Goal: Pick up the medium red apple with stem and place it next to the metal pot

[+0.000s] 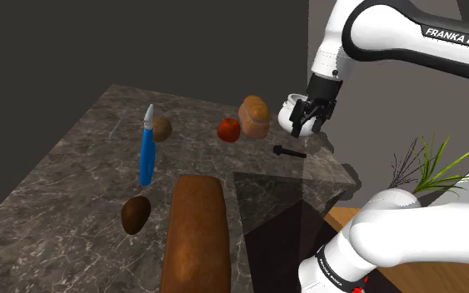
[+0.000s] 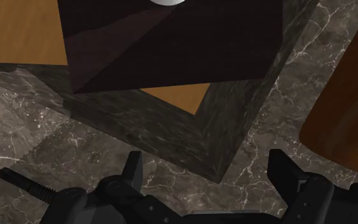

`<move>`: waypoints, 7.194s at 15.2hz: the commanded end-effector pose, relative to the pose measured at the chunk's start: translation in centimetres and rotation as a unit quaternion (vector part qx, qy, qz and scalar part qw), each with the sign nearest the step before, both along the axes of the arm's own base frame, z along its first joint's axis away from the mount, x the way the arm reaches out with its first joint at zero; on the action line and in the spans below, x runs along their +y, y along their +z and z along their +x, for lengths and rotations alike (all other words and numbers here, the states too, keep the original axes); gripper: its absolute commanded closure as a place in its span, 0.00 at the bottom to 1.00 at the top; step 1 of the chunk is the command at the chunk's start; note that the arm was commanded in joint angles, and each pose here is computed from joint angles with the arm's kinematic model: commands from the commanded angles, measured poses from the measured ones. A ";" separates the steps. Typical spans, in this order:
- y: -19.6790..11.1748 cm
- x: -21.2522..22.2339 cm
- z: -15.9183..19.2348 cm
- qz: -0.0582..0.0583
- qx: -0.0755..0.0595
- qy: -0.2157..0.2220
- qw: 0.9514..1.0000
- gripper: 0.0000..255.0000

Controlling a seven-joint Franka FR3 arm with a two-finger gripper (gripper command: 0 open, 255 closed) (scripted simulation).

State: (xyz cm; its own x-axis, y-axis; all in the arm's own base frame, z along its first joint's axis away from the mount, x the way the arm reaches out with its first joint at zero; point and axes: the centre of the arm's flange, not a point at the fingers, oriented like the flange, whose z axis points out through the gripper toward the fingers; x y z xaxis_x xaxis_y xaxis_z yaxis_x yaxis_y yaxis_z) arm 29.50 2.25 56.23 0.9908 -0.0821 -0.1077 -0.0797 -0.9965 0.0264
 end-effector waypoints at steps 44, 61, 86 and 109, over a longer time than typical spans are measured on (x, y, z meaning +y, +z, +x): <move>-16.5 -6.9 33.1 0.021 -0.067 0.223 0.972 0.00; -13.9 -6.9 33.1 0.021 -0.067 0.223 0.972 1.00; -0.7 -6.9 33.1 0.021 -0.067 0.223 0.972 1.00; 8.1 -14.1 29.8 0.021 -0.067 0.223 0.972 1.00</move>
State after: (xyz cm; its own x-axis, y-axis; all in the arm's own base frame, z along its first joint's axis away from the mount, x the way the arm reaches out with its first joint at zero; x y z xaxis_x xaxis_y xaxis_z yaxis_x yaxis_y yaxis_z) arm 59.94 -10.96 64.25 0.9326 0.3596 0.0306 0.3597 -0.9331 0.0047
